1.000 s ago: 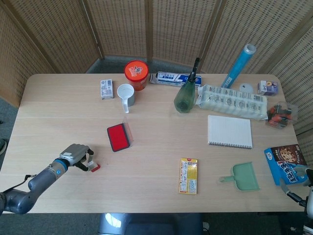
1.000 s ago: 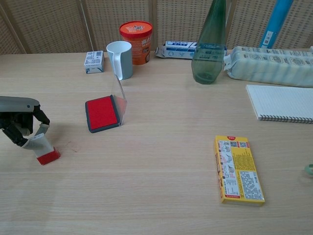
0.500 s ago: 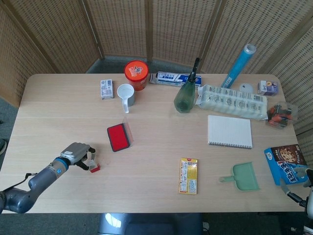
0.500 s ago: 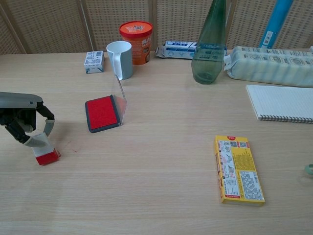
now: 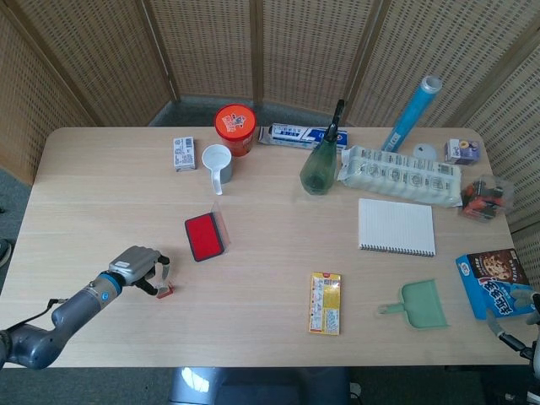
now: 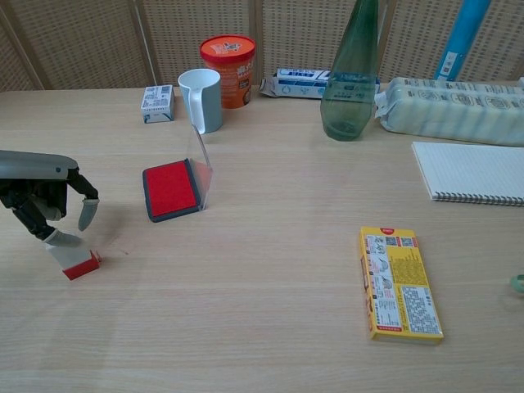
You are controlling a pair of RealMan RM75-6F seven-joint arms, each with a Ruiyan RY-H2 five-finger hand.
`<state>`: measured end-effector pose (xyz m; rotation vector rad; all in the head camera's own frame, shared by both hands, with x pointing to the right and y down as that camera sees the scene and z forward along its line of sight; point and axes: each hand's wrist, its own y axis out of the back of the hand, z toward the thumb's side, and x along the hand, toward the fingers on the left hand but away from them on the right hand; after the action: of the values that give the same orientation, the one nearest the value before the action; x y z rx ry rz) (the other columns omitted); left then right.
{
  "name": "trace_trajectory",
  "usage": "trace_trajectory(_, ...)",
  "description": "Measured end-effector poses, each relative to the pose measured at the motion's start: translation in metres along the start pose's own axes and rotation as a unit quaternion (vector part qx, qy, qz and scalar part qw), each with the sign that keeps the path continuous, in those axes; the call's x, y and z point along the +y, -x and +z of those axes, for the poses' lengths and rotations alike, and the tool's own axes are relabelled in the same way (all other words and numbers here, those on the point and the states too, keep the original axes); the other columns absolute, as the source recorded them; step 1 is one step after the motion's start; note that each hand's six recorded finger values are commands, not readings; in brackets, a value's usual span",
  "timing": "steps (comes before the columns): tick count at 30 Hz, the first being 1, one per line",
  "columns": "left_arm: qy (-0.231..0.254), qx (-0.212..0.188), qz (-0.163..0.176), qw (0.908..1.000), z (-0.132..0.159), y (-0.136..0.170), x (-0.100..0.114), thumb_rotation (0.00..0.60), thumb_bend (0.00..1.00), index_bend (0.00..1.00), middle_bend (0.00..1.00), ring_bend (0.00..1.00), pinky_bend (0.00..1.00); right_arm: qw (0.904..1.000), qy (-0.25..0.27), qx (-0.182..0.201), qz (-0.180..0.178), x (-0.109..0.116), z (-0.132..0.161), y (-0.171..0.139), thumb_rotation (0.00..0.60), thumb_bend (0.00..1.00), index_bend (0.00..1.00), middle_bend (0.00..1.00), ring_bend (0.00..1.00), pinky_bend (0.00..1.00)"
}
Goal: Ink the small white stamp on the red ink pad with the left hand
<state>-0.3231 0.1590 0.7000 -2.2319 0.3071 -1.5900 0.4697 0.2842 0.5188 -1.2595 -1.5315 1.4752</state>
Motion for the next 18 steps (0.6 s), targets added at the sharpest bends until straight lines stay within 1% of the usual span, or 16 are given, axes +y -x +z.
trace_trajectory(4,-0.002,0.000,0.002,1.0000,0.001,0.002,0.002,0.542,0.25,0.50,1.00,1.00,1.00,1.0000,0.001,0.000,-0.001,0.001,0.000,-0.001,0.343,0.28,0.43,0.52,0.64,0.54)
trace_trajectory(7,-0.004,0.000,0.006,1.0000,0.000,0.003,0.005,0.543,0.25,0.47,1.00,1.00,1.00,1.0000,0.002,0.000,-0.001,0.001,-0.001,-0.001,0.340,0.28,0.43,0.52,0.64,0.54)
trace_trajectory(9,-0.007,0.001,0.010,0.9999,-0.001,0.005,0.008,0.545,0.25,0.43,1.00,1.00,1.00,1.0000,0.001,0.001,-0.002,0.002,-0.001,-0.001,0.339,0.28,0.43,0.52,0.64,0.54)
trace_trajectory(11,-0.009,0.001,0.016,0.9998,-0.001,0.006,0.011,0.543,0.24,0.36,1.00,1.00,1.00,1.0000,0.000,0.001,-0.003,0.003,-0.001,-0.001,0.340,0.28,0.43,0.52,0.64,0.53)
trace_trajectory(14,-0.014,0.000,0.031,0.9994,0.000,0.010,0.019,0.542,0.22,0.30,1.00,1.00,1.00,1.0000,0.000,0.001,-0.004,0.003,-0.001,0.000,0.339,0.28,0.43,0.52,0.63,0.52)
trace_trajectory(15,-0.016,-0.001,0.040,0.9991,0.000,0.012,0.023,0.536,0.22,0.29,1.00,1.00,0.98,1.0000,-0.001,0.001,-0.004,0.003,-0.001,0.000,0.340,0.28,0.43,0.52,0.63,0.52)
trace_trajectory(18,-0.013,-0.004,0.065,0.9978,0.002,0.019,0.033,0.512,0.20,0.27,1.00,0.98,0.90,1.0000,-0.003,0.003,-0.005,0.003,0.000,0.001,0.342,0.28,0.43,0.52,0.63,0.52)
